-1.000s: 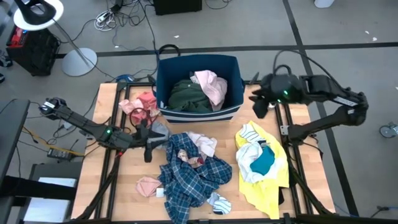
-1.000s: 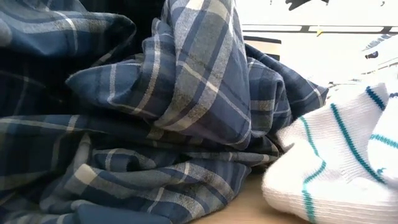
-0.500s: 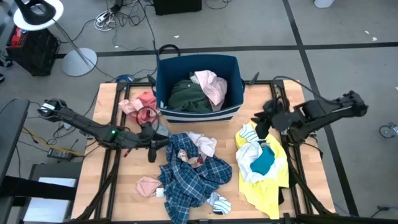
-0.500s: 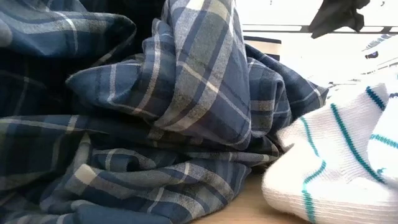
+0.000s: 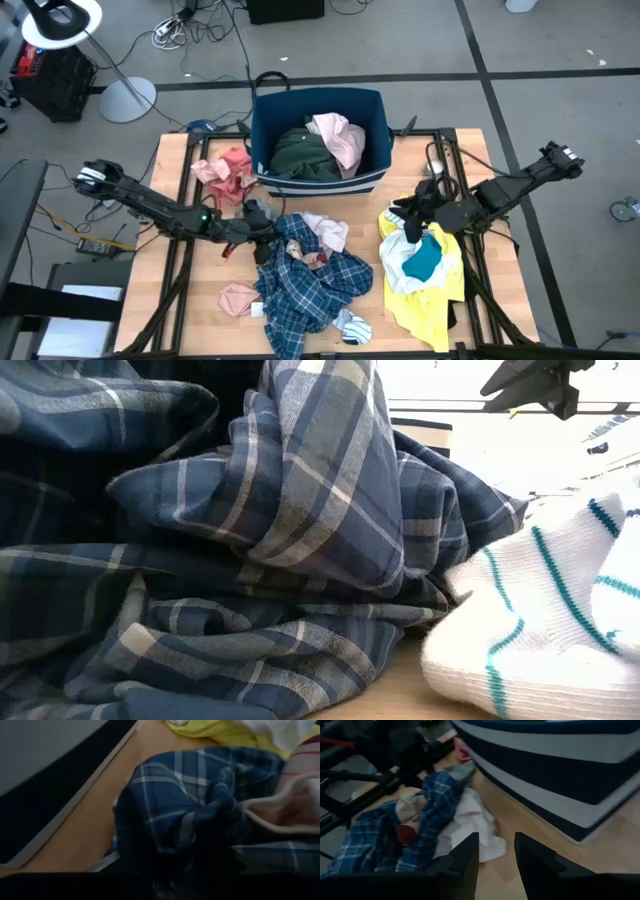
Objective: Sort clothes
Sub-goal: Put the blue checkered pants into the blue bin
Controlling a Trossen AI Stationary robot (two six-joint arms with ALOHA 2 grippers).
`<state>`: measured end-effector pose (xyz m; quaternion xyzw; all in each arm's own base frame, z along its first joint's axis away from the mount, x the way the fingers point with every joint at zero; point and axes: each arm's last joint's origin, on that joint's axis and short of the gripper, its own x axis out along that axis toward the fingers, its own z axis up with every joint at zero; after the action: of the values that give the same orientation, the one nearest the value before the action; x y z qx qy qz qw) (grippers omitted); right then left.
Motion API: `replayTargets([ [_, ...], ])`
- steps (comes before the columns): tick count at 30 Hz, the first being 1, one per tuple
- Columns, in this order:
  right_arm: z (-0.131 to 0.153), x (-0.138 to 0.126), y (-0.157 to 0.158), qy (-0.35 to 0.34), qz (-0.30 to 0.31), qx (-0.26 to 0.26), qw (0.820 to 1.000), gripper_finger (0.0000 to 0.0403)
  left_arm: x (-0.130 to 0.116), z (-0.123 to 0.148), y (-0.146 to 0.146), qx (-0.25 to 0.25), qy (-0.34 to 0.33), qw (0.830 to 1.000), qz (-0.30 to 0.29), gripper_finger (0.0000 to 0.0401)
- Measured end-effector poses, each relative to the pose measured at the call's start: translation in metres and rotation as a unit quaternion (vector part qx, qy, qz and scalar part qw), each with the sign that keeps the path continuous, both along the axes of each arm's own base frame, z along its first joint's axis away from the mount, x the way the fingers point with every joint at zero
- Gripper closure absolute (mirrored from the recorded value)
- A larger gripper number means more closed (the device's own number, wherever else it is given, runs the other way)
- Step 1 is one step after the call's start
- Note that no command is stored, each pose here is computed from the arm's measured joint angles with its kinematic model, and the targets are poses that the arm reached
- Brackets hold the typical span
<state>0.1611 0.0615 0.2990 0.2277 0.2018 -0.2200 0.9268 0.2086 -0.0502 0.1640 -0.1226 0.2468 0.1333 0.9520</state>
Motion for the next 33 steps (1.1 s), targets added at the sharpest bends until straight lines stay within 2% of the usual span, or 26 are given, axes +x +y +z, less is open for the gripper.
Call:
replayTargets([
  [4,-0.012,0.009,0.012,0.003,0.017,-0.014,1.0,0.0277,0.008,-0.01,0.004,-0.002,0.009,1.0,0.014,0.0276],
  [6,-0.019,0.015,0.019,0.002,0.019,-0.021,1.0,0.0277,0.01,-0.012,0.005,-0.006,0.007,1.0,0.021,0.0308],
  [9,-0.031,0.026,0.028,-0.002,0.025,-0.031,0.999,0.0277,0.013,-0.008,0.005,-0.003,-0.011,1.0,0.014,0.0381],
  [12,-0.044,0.036,0.036,-0.001,0.033,-0.037,0.999,0.0277,0.019,0.005,0.004,0.012,-0.032,0.999,0.001,0.0395],
  [19,-0.07,0.054,0.047,0.032,0.036,-0.058,0.997,0.0277,0.044,0.063,-0.003,0.081,-0.049,0.995,-0.037,0.0399],
  [22,-0.077,0.059,0.05,0.041,0.036,-0.063,0.997,0.0277,0.051,0.092,-0.004,0.124,-0.021,0.991,-0.036,0.04],
  [29,-0.083,0.062,0.053,0.049,0.039,-0.069,0.996,0.0277,0.058,0.162,-0.003,0.2,-0.017,0.979,-0.025,0.04],
  [33,-0.081,0.061,0.055,0.045,0.045,-0.076,0.995,0.0277,0.057,0.199,0.0,0.224,-0.036,0.974,-0.013,0.0401],
])
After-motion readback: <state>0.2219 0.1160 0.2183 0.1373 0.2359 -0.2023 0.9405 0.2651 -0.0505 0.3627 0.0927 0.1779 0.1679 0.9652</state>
